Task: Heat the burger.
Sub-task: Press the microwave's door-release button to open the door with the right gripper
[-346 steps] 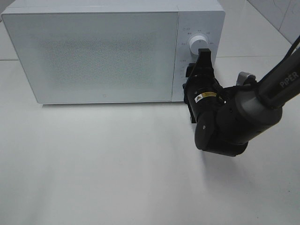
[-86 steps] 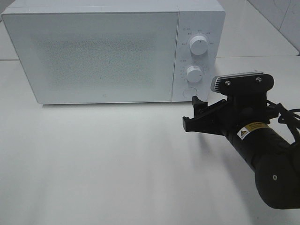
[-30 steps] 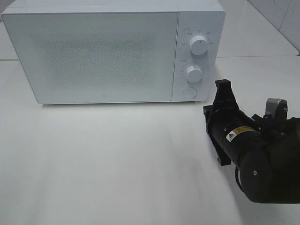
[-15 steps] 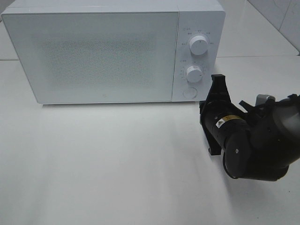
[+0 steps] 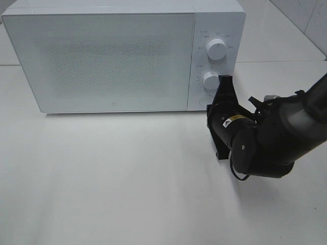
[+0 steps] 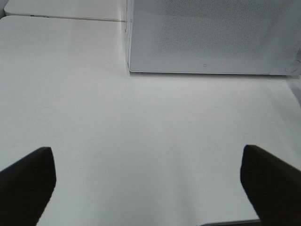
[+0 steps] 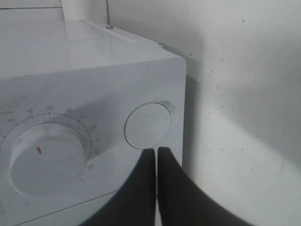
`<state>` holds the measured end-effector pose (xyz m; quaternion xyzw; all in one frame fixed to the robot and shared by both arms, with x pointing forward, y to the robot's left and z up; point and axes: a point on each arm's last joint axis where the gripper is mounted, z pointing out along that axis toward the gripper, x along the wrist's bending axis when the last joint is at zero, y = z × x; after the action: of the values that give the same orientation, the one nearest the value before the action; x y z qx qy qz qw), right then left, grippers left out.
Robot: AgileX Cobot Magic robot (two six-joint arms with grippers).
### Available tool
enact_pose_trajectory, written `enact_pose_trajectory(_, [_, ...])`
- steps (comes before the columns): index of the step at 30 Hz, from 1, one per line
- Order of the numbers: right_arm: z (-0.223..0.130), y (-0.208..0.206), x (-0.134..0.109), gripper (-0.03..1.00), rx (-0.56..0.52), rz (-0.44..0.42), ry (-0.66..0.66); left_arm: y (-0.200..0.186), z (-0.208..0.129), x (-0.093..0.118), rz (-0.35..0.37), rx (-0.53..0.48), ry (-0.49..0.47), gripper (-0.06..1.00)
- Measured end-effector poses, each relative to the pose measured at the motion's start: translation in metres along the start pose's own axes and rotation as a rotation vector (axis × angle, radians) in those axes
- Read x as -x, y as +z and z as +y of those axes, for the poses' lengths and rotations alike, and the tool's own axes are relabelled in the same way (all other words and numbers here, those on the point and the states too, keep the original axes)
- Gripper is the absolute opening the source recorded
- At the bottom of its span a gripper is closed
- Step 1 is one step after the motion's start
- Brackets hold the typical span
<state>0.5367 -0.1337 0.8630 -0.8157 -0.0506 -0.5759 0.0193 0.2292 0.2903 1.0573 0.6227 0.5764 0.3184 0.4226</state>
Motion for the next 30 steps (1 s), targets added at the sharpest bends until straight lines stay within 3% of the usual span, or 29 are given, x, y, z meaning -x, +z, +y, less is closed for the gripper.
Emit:
enact_pose_trajectory(8, [-0.001,0.014,-0.011,0.0,0.014,0.043,0.002,0.0,0.0,0.0,0.0,0.0,0.0,0.99])
enact_pose_trajectory(18, [-0.005,0.026,0.0,0.0,0.019,0.001,-0.005,0.0,0.0,0.0,0.0,0.0,0.0,0.99])
enact_pose_trajectory(30, [0.001,0.035,-0.003,0.0,0.052,0.009,0.01,0.0,0.0,0.0,0.0,0.0,0.0,0.99])
